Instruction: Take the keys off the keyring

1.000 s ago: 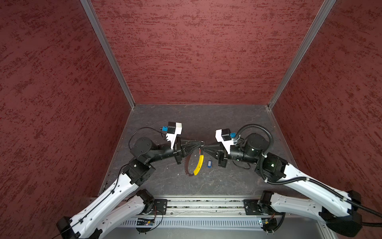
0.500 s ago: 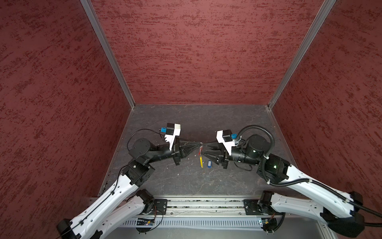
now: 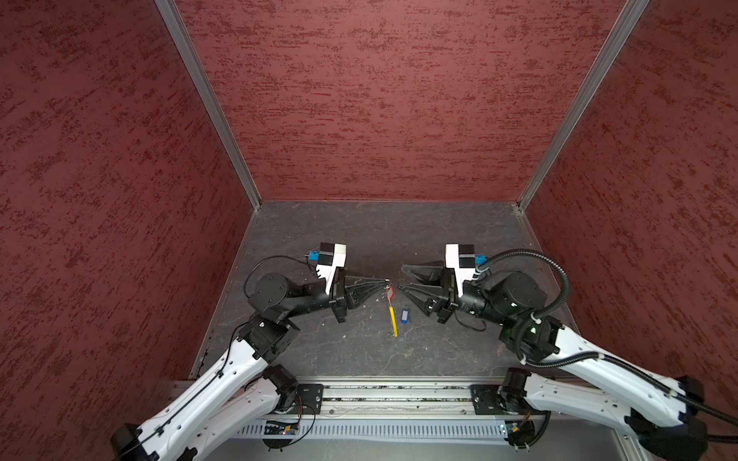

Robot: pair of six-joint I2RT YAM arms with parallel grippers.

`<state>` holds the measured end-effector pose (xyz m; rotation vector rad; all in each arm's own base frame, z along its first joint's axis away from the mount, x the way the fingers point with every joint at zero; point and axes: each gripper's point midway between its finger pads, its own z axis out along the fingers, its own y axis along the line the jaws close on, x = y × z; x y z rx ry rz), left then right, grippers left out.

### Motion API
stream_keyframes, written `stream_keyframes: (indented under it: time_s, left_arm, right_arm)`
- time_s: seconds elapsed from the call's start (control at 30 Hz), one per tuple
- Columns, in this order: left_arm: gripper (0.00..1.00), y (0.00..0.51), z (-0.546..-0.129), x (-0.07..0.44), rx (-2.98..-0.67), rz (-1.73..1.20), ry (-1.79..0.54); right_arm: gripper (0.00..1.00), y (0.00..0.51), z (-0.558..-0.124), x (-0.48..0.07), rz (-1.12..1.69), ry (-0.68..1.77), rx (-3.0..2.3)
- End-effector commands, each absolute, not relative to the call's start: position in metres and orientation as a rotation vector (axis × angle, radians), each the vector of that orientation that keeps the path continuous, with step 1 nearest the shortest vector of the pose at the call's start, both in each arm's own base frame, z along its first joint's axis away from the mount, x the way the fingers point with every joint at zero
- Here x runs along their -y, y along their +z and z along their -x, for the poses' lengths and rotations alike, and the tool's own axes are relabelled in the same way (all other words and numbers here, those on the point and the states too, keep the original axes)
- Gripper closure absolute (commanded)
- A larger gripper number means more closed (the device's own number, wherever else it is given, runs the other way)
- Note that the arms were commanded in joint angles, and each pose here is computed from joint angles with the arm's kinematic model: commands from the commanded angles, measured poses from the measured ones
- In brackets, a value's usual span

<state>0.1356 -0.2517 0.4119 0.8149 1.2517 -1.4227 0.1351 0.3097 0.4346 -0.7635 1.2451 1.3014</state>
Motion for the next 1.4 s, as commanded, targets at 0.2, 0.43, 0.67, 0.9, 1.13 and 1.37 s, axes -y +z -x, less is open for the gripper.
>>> stream_keyframes:
  time_s: [0.2,0.43,0.67,0.9,1.13,1.37]
  left_arm:
    - [1.0,0.427,-0.128,0.245,-1.15,-0.807,-1.434]
    - [1.0,0.428,-0.128,0.244,-1.141,-0.802,-1.434]
    - [1.0,0.425,-0.129,0.245,-1.152,-0.799,-1.44]
    - [1.0,0.431,-0.128,0.245,-1.124,-0.8,-1.449]
    - [1.0,0.43,-0.128,0.248,-1.136,-0.806,-1.469]
    - [0.9,0.427,-0.131,0.248,-1.19,-0.789,-1.47]
  right_arm:
    - [0.53,0.443,-0.123,-0.32,0.78,1.44,-1.179]
    - [0.6,0.431,-0.12,-0.329,0.829,1.474,-1.202]
    - [0.74,0.428,-0.118,-0.328,0.843,1.487,-1.202]
    - [0.89,0.425,-0.121,-0.326,0.836,1.476,-1.214]
    - [1.0,0.427,-0.122,-0.325,0.838,1.467,-1.218]
    - [1.0,0.427,-0.128,-0.322,0.841,1.433,-1.26]
